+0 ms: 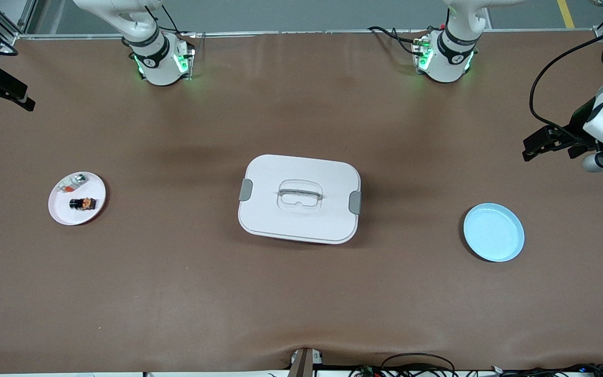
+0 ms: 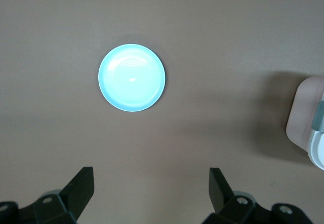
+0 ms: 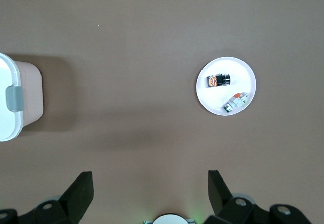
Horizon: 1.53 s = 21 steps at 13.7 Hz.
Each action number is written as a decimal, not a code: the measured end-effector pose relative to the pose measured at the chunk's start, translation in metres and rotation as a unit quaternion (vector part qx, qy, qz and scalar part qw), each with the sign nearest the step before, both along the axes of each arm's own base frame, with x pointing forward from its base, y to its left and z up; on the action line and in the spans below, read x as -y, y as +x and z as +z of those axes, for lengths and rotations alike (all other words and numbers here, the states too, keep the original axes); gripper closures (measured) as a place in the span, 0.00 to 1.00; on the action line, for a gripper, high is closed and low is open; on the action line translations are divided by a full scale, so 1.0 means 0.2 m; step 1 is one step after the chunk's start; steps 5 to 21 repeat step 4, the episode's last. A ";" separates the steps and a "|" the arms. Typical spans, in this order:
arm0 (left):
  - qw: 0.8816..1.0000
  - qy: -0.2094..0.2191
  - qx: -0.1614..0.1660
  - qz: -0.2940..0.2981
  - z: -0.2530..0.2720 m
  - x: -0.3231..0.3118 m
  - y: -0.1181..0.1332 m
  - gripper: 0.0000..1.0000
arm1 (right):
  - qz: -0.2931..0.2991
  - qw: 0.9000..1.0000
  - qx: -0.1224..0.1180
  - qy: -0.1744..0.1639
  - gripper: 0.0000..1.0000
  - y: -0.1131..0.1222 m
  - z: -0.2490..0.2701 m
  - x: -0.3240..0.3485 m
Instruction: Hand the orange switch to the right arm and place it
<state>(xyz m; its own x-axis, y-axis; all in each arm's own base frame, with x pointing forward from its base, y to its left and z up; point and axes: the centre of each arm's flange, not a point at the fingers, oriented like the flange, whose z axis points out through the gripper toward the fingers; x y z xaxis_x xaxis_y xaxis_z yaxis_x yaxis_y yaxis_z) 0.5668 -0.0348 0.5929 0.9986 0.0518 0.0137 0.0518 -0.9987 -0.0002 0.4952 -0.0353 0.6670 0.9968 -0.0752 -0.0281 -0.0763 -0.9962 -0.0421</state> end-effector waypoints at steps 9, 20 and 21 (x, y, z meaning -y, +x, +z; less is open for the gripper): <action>1.000 0.000 0.000 0.000 0.00 0.00 0.00 0.00 | -0.004 1.000 0.003 0.000 0.00 0.00 0.00 0.02; 1.000 0.000 0.000 0.000 0.00 0.00 0.00 0.00 | -0.004 1.000 0.003 0.000 0.00 0.00 0.00 0.02; 1.000 0.000 0.000 0.000 0.00 0.00 0.00 0.00 | -0.004 1.000 0.003 0.000 0.00 0.00 0.00 0.02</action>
